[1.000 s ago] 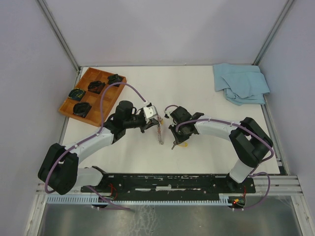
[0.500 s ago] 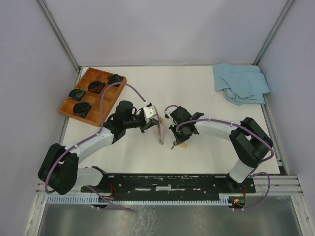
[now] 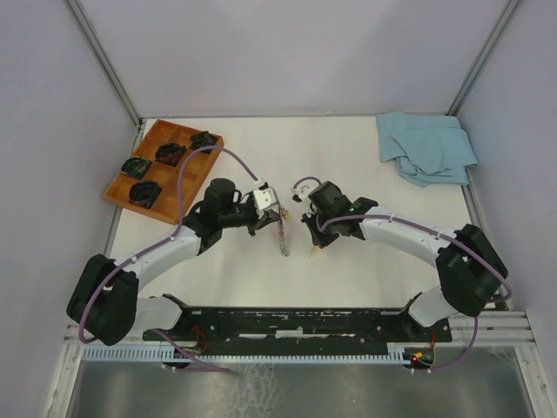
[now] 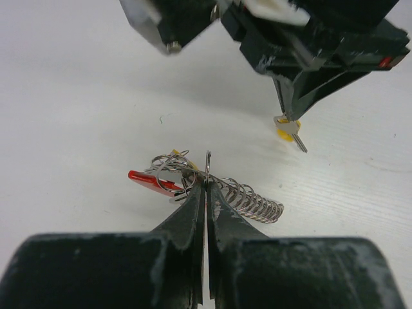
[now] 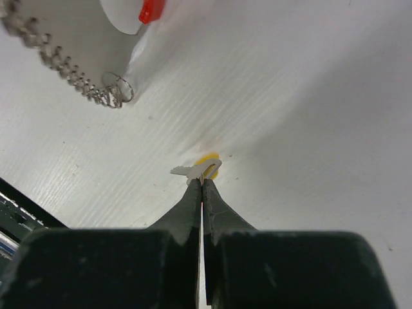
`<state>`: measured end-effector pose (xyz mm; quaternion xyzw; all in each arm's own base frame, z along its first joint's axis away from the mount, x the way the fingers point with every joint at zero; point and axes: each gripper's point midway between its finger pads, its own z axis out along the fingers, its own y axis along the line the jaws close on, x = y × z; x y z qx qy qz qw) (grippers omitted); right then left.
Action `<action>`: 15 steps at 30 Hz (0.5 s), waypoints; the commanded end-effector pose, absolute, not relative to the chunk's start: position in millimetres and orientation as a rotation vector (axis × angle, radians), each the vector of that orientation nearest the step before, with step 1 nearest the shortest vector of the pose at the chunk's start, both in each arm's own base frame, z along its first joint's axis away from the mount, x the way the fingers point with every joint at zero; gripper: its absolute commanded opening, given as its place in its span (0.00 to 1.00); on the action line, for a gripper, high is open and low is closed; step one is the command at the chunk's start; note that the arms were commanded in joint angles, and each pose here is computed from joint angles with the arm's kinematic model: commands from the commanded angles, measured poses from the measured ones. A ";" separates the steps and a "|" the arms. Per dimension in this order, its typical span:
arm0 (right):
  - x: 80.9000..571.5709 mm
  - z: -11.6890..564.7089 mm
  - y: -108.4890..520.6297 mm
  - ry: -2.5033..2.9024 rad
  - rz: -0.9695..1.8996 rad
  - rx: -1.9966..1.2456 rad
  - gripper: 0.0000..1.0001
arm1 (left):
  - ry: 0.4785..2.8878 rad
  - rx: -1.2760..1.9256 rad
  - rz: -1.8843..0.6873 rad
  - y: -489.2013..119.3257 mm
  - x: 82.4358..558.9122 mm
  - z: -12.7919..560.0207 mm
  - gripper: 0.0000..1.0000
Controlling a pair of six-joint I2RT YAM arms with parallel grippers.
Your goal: Put the keys on the keyring
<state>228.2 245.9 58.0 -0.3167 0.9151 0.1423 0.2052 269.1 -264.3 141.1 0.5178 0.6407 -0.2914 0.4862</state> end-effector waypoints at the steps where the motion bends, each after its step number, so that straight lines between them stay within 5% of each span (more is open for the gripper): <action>1: 244.0 101.8 253.0 2.320 0.428 -0.945 0.01 | 1.509 1.296 -0.690 -264.6 265.9 151.6 0.03; 15: 250.8 168.8 264.9 1.811 0.502 -1.049 0.01 | 1.443 1.333 -0.713 -266.7 257.5 155.9 0.03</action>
